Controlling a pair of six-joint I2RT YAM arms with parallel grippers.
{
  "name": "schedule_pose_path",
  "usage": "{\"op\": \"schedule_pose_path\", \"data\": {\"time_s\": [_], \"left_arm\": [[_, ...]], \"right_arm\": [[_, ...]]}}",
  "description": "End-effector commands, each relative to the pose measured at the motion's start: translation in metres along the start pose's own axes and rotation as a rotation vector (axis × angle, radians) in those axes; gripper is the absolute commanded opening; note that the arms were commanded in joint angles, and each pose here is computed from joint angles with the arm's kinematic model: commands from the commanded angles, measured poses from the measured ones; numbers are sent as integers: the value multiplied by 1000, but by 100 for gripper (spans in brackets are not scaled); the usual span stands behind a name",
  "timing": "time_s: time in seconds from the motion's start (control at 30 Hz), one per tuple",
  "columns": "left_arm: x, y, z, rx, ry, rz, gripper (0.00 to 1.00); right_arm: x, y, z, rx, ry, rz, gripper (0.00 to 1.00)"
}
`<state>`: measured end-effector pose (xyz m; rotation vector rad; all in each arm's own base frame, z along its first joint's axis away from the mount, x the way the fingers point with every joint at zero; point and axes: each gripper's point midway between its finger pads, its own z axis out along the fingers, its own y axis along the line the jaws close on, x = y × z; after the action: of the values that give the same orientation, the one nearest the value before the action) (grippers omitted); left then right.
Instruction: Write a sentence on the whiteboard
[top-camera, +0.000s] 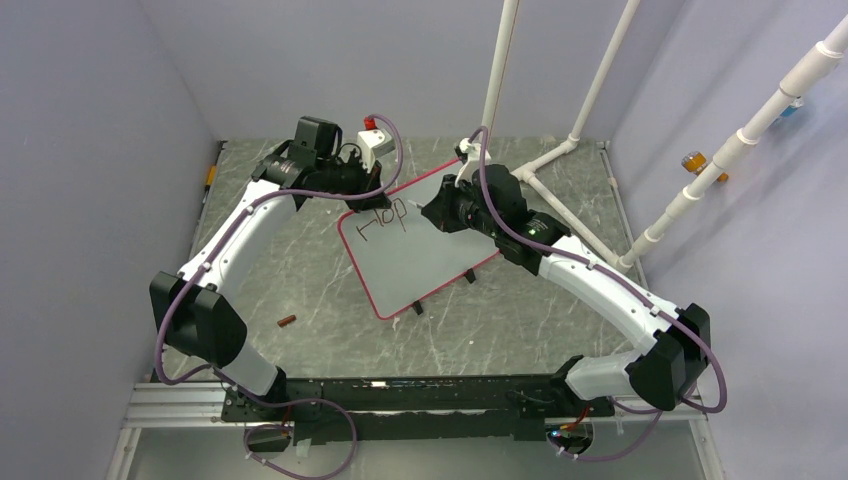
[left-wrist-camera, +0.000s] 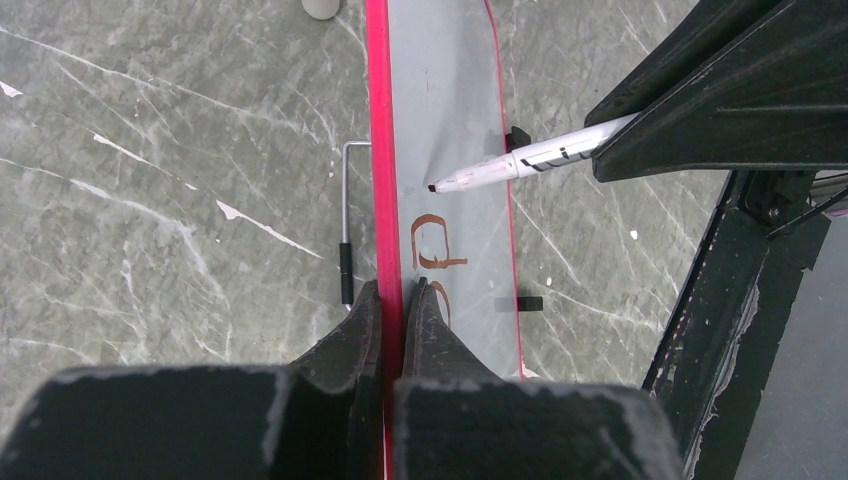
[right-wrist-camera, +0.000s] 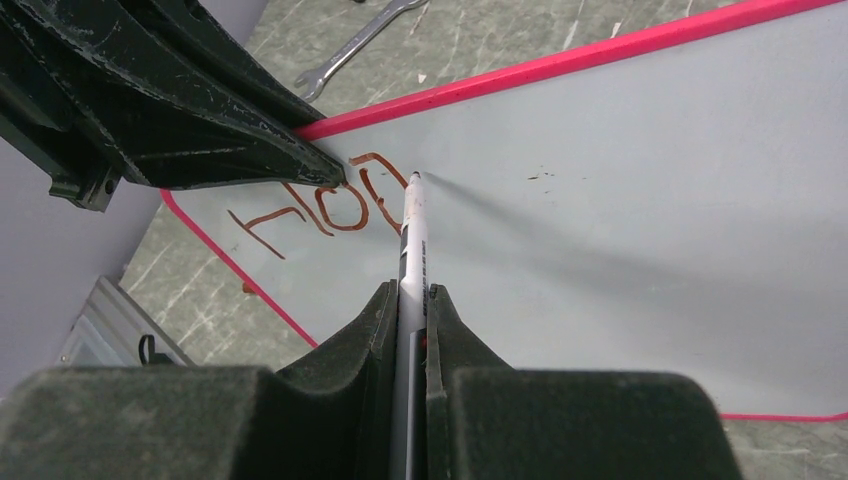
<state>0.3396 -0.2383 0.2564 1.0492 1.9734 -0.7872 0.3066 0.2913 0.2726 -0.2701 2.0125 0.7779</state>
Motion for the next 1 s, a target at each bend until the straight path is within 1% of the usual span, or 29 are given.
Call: {"op": "schedule_pose_path", "data": {"time_s": [0.0,0.5,0.83,0.97], "left_arm": [[6,6,-3,-45,34,111,0],[5,4,-4,-45,32,119,0],[5,3,-4,-47,33,122,0],[6,3,-3,-43,35,120,0]], "right_arm": [[-18,3,-8,-4,-65,-7,0],[-5,-12,1,31,-28,0,0],[-18,-32,-1,93,-53,0,0],[-25,-31,-1,88,-65,-3,0]]}}
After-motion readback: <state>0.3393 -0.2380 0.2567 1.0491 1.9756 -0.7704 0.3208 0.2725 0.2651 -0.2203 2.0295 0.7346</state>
